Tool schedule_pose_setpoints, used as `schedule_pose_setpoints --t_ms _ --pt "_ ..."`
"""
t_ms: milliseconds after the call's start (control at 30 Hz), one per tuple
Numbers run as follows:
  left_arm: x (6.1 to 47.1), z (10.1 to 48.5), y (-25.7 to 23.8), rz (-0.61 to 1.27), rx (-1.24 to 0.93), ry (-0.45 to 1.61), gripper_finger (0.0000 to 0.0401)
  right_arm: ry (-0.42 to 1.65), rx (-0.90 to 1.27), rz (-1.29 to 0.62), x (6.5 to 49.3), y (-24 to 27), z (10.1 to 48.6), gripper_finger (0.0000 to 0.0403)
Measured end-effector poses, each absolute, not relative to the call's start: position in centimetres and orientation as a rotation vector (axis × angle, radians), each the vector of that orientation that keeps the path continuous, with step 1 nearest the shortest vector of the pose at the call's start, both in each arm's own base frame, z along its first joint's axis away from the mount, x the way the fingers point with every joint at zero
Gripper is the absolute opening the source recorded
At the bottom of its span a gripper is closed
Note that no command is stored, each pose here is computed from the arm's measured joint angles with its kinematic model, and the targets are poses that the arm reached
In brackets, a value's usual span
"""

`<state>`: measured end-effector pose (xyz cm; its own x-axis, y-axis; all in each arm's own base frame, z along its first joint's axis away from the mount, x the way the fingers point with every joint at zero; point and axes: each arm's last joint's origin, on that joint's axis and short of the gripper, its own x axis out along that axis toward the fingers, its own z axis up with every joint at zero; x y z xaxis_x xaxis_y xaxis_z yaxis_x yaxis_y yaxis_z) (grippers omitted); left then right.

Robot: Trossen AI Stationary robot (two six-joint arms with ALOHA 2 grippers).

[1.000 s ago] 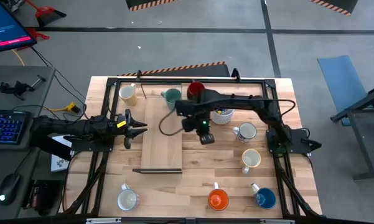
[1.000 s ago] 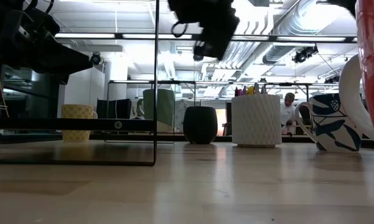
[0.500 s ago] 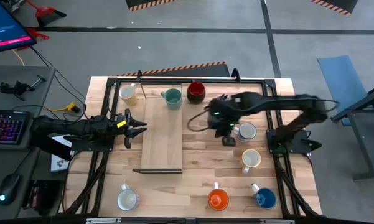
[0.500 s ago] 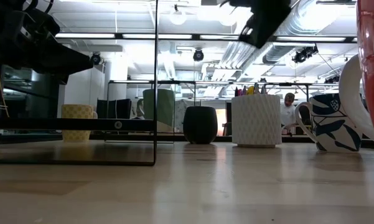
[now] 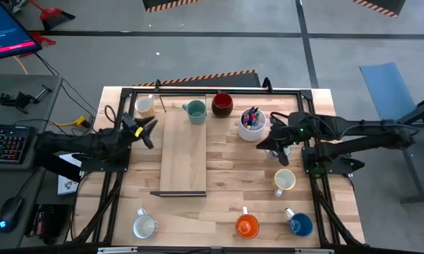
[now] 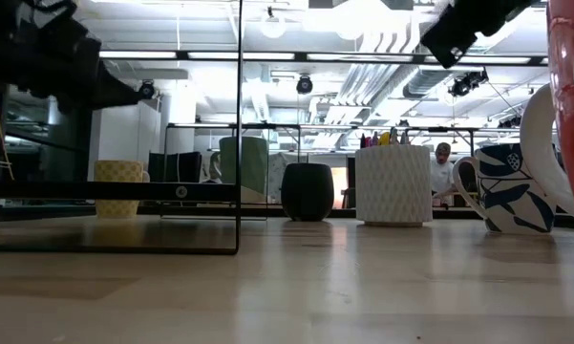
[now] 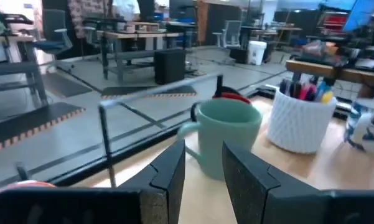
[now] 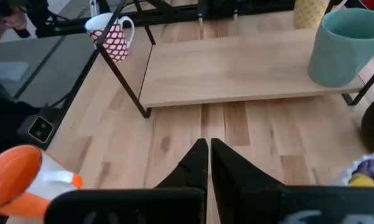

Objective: Place coffee mugs
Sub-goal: Put the yellow mug on the shelf

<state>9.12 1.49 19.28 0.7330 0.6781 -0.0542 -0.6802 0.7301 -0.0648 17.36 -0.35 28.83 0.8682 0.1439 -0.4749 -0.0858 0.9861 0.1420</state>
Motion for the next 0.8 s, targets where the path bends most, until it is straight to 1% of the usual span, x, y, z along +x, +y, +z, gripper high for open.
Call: schedule_pose_setpoints --t_ms 133,233,333,433,567,800 --pt "8.0 22.3 1.8 0.795 -0.127 0.042 0.0097 0.502 0.11 0.077 16.8 -0.5 28.1 0.0" --pt "6.8 24.0 2.2 0.863 -0.153 0.13 0.0097 0.513 0.075 0.048 16.9 -0.6 27.8 0.0" --pt "6.3 24.7 2.5 0.911 -0.191 0.247 0.0097 0.516 0.044 0.05 17.1 -0.6 27.7 0.0" --pt "6.8 25.2 2.9 0.94 -0.207 0.293 0.0097 0.514 0.021 0.056 17.2 -0.6 27.7 0.0" --pt "8.4 25.4 3.7 0.929 -0.174 0.396 0.0097 0.515 0.024 0.056 17.3 -0.6 27.6 0.0" --pt "10.3 26.0 6.3 1.073 -0.136 0.552 0.0097 0.517 0.043 0.055 17.3 -0.6 27.6 0.0"
